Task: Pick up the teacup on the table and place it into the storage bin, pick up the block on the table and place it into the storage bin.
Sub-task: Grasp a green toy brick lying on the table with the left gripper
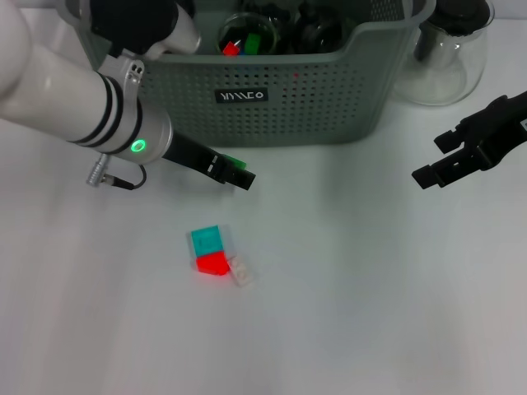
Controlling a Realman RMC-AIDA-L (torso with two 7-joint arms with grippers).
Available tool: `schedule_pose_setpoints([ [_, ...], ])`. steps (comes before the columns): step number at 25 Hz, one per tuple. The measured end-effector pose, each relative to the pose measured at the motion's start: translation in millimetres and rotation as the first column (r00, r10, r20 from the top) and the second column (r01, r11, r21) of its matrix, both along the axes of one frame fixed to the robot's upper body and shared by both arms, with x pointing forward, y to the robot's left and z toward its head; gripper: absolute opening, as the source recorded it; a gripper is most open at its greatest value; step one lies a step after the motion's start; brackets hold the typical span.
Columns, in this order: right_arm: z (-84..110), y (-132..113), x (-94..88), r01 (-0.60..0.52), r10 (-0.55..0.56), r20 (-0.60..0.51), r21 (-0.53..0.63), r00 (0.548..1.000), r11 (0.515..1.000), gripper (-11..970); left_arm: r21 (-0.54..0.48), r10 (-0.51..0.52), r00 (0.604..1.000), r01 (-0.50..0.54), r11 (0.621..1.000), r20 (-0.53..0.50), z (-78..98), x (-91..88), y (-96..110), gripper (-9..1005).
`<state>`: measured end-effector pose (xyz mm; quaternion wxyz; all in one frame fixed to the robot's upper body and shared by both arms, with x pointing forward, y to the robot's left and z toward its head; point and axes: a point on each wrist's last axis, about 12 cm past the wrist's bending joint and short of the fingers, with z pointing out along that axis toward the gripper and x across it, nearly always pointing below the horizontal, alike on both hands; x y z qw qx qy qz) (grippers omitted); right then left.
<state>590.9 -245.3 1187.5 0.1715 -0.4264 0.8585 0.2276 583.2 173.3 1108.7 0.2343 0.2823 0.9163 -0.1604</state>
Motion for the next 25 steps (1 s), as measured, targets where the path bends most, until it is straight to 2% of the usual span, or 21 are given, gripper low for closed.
schedule_pose_setpoints([
  [2, -0.7, 0, 0.1, -0.001, 0.001, 0.0, -0.001, 1.0, 1.0, 825, 0.015, 0.006, 1.0, -0.006, 1.0, 0.003, -2.7, -0.1, -3, 870],
  [8, -1.7, 0, -0.1, -0.004, 0.004, 0.002, -0.002, 1.0, 1.0, 825, 0.061, 0.019, 1.0, -0.02, 0.998, 0.018, -5.8, 0.7, -11, 864],
  [25, -4.0, -2, -1.5, -0.005, 0.005, -0.002, -0.002, 1.0, 1.0, 825, 0.055, 0.053, 0.998, -0.054, 0.997, 0.019, -10.4, 5.4, -16, 859],
])
